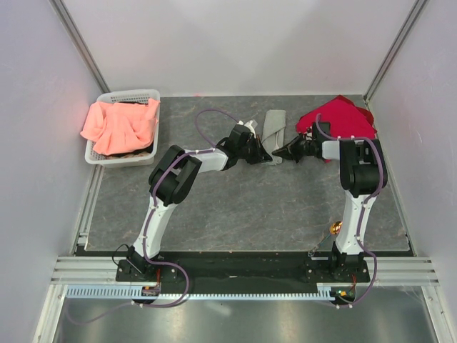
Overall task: Fold the napkin into a case and place the utensils inside
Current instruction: Insert the fork into the folded napkin.
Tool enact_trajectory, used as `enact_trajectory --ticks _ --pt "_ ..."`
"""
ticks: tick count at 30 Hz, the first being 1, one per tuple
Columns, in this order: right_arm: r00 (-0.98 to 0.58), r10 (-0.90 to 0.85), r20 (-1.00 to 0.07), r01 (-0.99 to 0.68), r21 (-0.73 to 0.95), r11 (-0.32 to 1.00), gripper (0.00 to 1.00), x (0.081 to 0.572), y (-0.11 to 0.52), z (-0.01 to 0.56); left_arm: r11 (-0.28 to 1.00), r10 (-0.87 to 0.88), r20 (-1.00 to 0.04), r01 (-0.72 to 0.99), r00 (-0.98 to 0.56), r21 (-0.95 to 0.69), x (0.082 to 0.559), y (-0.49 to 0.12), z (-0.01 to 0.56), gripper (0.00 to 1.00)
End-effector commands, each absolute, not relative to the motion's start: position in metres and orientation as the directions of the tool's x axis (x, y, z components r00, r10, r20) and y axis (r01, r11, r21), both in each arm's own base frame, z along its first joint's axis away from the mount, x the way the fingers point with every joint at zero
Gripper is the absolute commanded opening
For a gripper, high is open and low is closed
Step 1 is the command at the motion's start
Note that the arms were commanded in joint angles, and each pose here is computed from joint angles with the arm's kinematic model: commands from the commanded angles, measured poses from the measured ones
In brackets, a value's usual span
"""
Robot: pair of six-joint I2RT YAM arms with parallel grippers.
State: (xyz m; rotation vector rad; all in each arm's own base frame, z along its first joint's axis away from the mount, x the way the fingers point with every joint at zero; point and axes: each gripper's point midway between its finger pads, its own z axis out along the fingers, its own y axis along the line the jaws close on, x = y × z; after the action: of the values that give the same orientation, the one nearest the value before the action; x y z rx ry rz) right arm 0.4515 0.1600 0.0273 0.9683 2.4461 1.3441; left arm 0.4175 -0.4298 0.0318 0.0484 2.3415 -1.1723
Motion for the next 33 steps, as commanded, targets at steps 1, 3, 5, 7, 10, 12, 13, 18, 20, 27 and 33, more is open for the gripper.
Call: enact_trajectory --ticks 1,3,5,7,10,12,13,18,20,27,33 --pt "-0.757 0.648 0.083 0.415 0.827 0.379 0.0 0.476 0.158 0.035 0.643 -0.158 -0.444 0.249 -0.882 -0.724 0.407 -0.432 0.012 0.02" --pt "-0.754 0.651 0.087 0.419 0.827 0.375 0.0 0.479 0.158 0.034 0.642 -0.158 -0.443 0.249 -0.882 -0.725 0.407 -0.433 0.011 0.02" --pt "-0.754 0.652 0.082 0.413 0.831 0.373 0.0 0.483 0.158 0.033 0.641 -0.156 -0.441 0.249 -0.884 -0.726 0.406 -0.433 0.011 0.02" --pt "-0.75 0.657 0.072 0.409 0.832 0.376 0.0 0.486 0.157 0.033 0.641 -0.155 -0.442 0.25 -0.883 -0.726 0.406 -0.432 0.01 0.02" --pt "-0.745 0.663 0.075 0.417 0.829 0.374 0.01 0.489 0.156 0.031 0.641 -0.156 -0.444 0.251 -0.883 -0.725 0.406 -0.432 0.011 0.02" --pt "-0.741 0.667 0.075 0.422 0.825 0.376 0.06 0.488 0.155 0.029 0.641 -0.156 -0.441 0.249 -0.884 -0.726 0.406 -0.433 0.01 0.02" --pt "-0.744 0.665 0.069 0.416 0.826 0.38 0.09 0.487 0.155 0.03 0.64 -0.157 -0.442 0.25 -0.883 -0.727 0.406 -0.433 0.011 0.02" --pt "-0.755 0.656 0.014 0.382 0.823 0.421 0.36 0.483 0.151 0.041 0.631 -0.154 -0.444 0.258 -0.883 -0.732 0.406 -0.435 0.014 0.02" --pt "-0.764 0.645 -0.015 0.363 0.818 0.447 0.42 0.48 0.15 0.051 0.627 -0.152 -0.444 0.261 -0.883 -0.734 0.406 -0.435 0.016 0.02" --pt "-0.796 0.605 -0.021 0.354 0.794 0.494 0.56 0.446 0.148 0.075 0.601 -0.131 -0.448 0.289 -0.884 -0.746 0.405 -0.441 0.033 0.02" --pt "-0.846 0.526 -0.083 0.295 0.75 0.592 0.67 0.394 0.139 0.094 0.558 -0.125 -0.468 0.328 -0.875 -0.762 0.395 -0.445 0.066 0.18"
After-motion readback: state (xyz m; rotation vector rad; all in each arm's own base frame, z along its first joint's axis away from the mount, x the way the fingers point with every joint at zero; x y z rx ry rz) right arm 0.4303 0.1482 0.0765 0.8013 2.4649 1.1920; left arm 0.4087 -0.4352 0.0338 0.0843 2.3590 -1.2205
